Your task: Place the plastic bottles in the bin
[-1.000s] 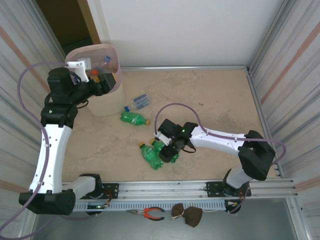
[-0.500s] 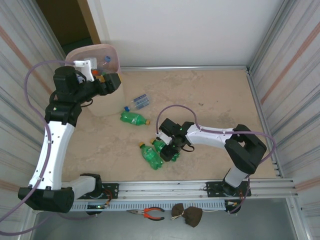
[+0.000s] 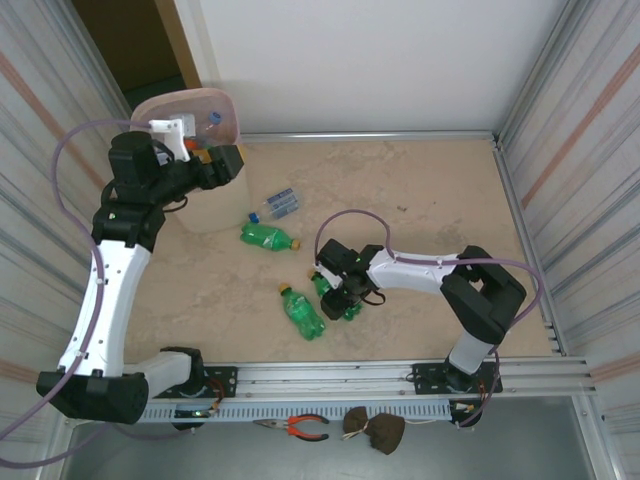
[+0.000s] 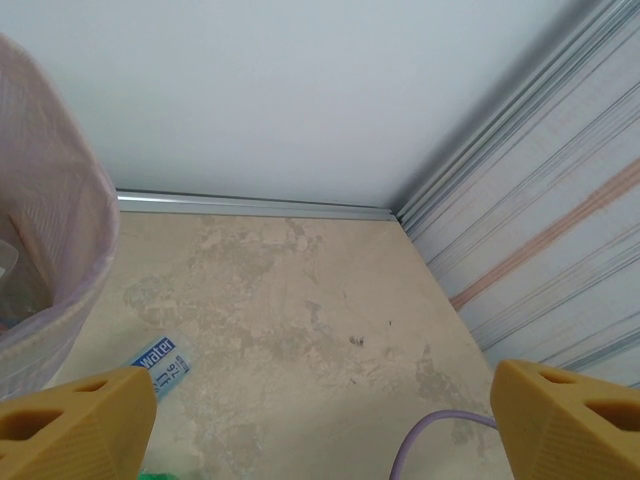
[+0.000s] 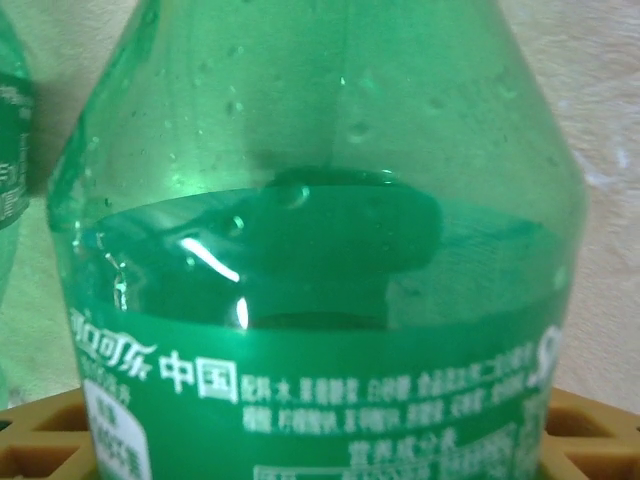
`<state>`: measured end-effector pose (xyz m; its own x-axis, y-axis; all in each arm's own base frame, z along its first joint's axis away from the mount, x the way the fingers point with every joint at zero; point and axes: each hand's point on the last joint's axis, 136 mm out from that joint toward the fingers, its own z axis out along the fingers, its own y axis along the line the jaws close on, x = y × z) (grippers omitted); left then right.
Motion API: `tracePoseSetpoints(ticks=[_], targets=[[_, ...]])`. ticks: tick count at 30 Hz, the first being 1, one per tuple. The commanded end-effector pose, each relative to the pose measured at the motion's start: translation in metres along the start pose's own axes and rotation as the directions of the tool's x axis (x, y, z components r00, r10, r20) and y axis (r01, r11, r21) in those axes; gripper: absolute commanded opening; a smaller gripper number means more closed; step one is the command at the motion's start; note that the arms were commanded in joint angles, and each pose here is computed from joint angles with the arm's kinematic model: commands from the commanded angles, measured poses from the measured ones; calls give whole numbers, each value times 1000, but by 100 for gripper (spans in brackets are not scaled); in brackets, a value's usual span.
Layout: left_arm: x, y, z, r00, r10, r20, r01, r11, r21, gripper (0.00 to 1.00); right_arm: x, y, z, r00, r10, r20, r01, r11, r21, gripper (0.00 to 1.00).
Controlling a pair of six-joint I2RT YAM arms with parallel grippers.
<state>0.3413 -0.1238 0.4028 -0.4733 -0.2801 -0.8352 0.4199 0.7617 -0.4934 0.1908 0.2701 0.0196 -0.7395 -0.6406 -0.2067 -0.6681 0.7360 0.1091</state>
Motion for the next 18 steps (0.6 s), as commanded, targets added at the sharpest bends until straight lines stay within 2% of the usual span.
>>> tracePoseSetpoints(ticks=[1, 5, 10, 18], targets=[[-1, -5, 3, 1000, 5, 3, -5, 999, 34, 87, 18, -20, -1, 993, 118, -25, -115, 989, 91, 59], [0, -5, 5, 1000, 1, 2, -1, 999, 39, 88, 16, -20, -9, 984, 177, 11, -177, 980, 88, 54], [6, -6, 11, 1000, -19, -21, 21, 998, 63, 87, -1, -20, -28, 976, 194, 96, -201, 977, 67, 55], [23, -27, 19, 996, -12, -84, 23, 990, 137, 84, -45, -19, -86, 916, 214, 341, -208, 977, -53, 55]])
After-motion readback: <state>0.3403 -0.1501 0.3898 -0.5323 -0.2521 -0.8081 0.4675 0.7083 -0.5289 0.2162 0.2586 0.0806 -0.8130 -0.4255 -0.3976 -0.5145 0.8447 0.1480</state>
